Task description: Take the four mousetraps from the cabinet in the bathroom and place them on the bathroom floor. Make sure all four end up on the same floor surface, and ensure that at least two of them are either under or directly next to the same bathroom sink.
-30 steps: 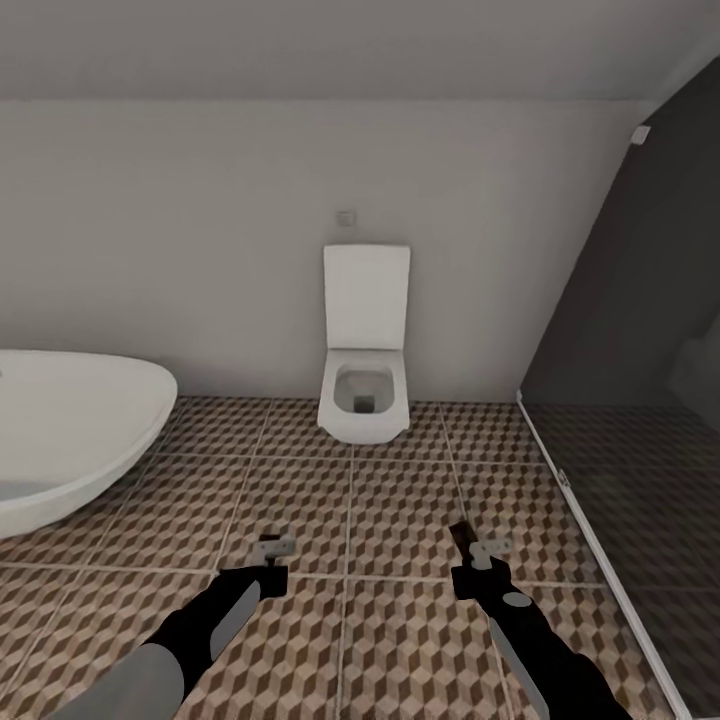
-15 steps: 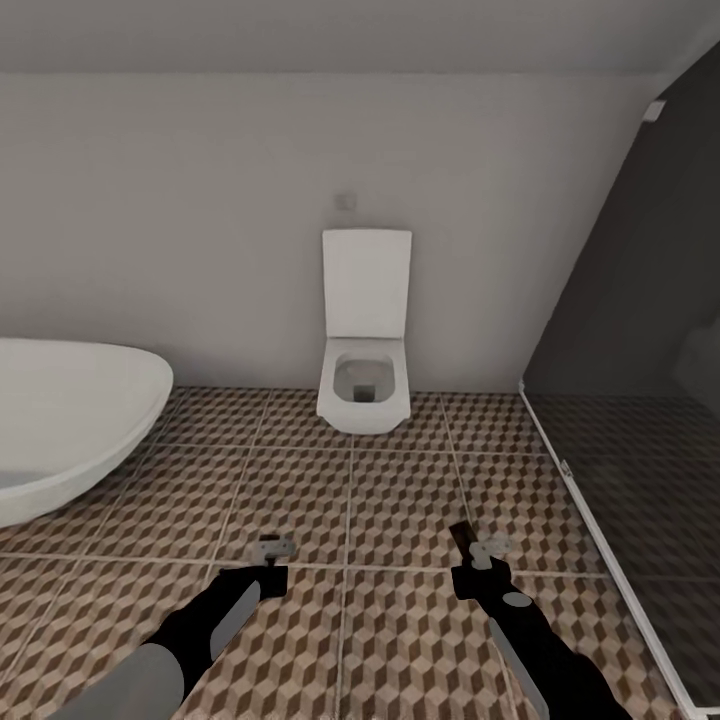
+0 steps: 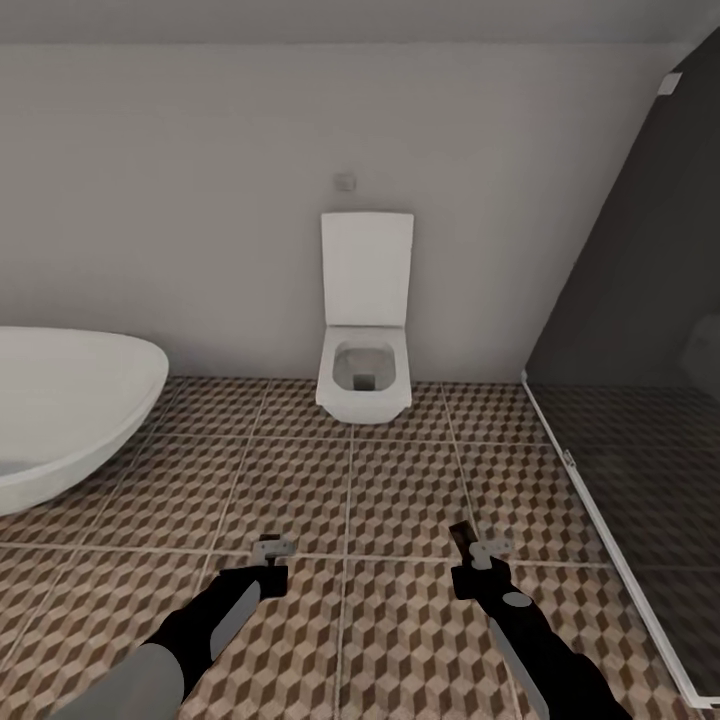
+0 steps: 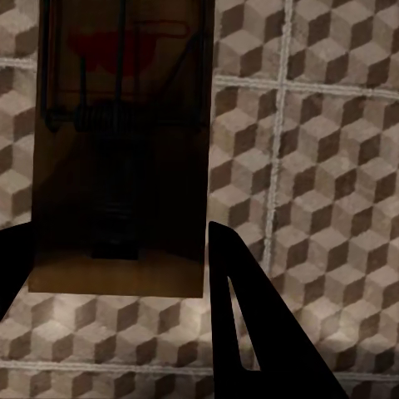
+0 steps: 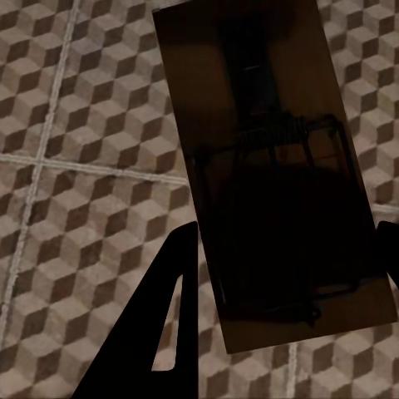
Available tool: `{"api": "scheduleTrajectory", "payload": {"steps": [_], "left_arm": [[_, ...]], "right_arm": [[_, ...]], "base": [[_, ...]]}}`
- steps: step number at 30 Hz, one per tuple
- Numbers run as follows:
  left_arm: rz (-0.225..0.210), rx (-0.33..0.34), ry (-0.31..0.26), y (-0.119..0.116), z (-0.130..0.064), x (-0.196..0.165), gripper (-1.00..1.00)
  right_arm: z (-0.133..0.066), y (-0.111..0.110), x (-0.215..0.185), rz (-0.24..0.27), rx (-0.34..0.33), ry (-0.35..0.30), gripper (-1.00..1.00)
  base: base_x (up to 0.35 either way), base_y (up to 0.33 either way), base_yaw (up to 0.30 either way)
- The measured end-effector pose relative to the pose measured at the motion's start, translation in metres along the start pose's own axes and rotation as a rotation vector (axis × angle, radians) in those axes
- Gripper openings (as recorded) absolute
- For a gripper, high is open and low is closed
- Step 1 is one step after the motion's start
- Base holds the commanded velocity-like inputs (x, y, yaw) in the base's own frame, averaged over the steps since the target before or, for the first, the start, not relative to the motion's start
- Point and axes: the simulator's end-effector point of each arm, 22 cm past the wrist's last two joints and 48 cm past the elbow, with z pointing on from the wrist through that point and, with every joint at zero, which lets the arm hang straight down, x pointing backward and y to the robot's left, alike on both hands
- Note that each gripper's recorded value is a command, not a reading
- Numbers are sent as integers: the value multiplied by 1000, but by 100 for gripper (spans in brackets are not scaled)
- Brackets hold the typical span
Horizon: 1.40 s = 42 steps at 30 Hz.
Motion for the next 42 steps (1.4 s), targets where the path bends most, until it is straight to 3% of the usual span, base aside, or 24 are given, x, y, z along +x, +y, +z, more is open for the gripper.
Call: {"api": "scheduleTrajectory", "payload": {"steps": [42], "left_arm": [[-2, -3, 64, 6, 94, 68, -100]], "right_arm": [[74, 10, 90, 1, -8, 64, -100]], "base": [[0, 0, 0]]}}
